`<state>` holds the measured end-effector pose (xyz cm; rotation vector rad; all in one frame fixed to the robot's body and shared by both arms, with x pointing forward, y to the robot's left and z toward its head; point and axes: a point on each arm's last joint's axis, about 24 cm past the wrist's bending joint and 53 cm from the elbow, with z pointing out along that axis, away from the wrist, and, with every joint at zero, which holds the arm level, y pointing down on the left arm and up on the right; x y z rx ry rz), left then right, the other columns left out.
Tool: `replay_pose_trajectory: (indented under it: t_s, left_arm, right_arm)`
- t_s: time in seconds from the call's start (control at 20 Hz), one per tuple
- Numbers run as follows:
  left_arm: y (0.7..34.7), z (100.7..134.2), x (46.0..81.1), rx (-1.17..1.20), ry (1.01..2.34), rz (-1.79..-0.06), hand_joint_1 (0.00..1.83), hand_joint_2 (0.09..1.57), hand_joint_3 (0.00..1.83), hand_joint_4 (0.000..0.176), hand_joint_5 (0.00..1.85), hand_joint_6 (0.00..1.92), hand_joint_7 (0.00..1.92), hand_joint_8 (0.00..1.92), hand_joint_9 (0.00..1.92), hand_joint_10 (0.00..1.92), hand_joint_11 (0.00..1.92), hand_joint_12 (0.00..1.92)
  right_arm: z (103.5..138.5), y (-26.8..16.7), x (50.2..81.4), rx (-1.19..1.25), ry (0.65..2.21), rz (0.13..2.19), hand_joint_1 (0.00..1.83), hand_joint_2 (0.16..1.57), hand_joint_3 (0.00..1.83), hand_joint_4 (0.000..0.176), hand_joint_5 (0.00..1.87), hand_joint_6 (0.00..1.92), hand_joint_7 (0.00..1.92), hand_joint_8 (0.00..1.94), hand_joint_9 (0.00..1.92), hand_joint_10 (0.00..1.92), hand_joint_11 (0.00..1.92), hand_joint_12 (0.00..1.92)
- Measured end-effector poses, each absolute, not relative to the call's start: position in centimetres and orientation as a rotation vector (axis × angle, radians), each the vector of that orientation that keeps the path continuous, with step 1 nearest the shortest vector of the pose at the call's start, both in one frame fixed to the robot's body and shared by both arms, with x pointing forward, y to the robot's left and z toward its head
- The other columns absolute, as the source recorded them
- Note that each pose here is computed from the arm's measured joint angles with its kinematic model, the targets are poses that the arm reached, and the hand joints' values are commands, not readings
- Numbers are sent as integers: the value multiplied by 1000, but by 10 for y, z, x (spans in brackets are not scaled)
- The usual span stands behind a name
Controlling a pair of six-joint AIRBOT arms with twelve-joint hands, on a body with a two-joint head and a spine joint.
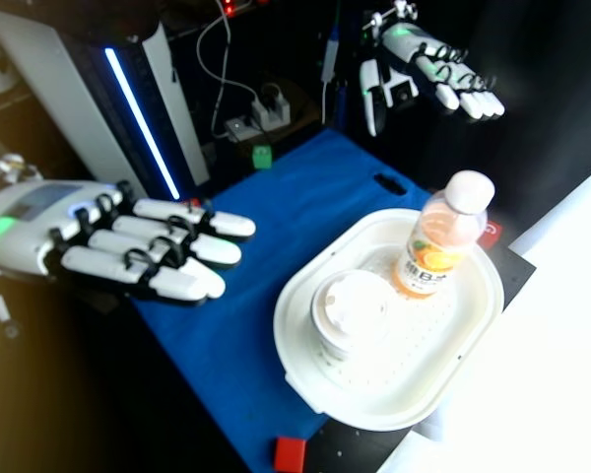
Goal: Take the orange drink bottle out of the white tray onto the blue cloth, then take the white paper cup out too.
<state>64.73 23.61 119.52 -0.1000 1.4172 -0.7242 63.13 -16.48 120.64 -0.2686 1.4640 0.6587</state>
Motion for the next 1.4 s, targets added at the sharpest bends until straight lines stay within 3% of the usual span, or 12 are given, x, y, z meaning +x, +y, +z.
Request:
replay_pose_trajectory:
  t_s: [0.05,0.25,0.4,0.45,0.5,0.55,0.65,0.85,1.0,1.3,1.35,1.4]
  left_arm:
    - [239,1187,652,-123,1439,-722,483,1271,0,90,0,0,0,0,0,0,5,7]
    - [259,1148,682,-301,1533,-760,575,1166,0,115,0,0,0,0,0,0,0,0]
    - [272,1142,707,-399,1531,-750,542,1099,0,126,0,0,0,0,23,13,0,1232]
    - [273,1139,718,-444,1522,-779,563,1062,0,147,0,0,0,0,28,19,0,1429]
    - [271,1132,728,-508,1518,-833,580,1033,0,137,0,0,0,0,46,28,0,1470]
    - [270,1128,732,-531,1522,-850,580,1033,0,137,0,0,0,0,46,28,0,1470]
    - [257,1113,739,-580,1559,-893,614,1004,2,173,0,0,0,0,0,0,0,783]
    - [238,1126,757,-575,1530,-936,695,991,7,173,0,0,0,0,0,0,0,49]
    - [219,1130,767,-566,1527,-975,685,962,0,171,0,0,0,0,0,0,0,0]
    - [172,1117,785,-603,1552,-1105,759,822,0,176,0,0,0,0,0,0,0,0]
    - [165,1111,786,-604,1569,-1111,789,863,0,157,0,0,0,0,19,8,3,1]
    - [163,1112,788,-595,1570,-1114,813,914,0,116,34,14,106,44,98,46,46,24]
  right_arm:
    - [1203,-162,631,-271,1470,663,128,1397,29,0,0,0,0,0,0,0,0,0]
    - [1196,-160,634,-265,1489,667,130,1387,17,1,0,0,0,0,0,0,0,0]
    - [1193,-156,634,-262,1494,676,161,1393,14,0,0,0,0,0,0,0,0,0]
    - [1192,-154,633,-265,1496,681,162,1389,11,0,0,0,0,0,0,0,0,0]
    - [1190,-153,633,-267,1500,683,180,1390,9,0,0,0,0,0,0,0,0,0]
    - [1190,-152,633,-266,1500,683,180,1390,9,0,0,0,0,0,0,0,0,0]
    - [1190,-153,634,-262,1502,683,274,1363,0,0,0,0,0,0,0,0,0,0]
    - [1187,-153,634,-260,1506,684,285,1381,3,0,0,0,0,0,0,0,0,0]
    - [1183,-154,634,-258,1518,681,214,1394,5,0,0,0,0,0,0,0,0,0]
    - [1182,-156,634,-251,1520,679,431,1349,0,0,0,0,0,0,0,0,0,0]
    - [1181,-155,633,-251,1522,680,419,1349,0,0,0,0,0,0,0,0,0,0]
    - [1180,-155,633,-252,1526,679,405,1352,0,0,0,0,0,0,0,0,0,0]
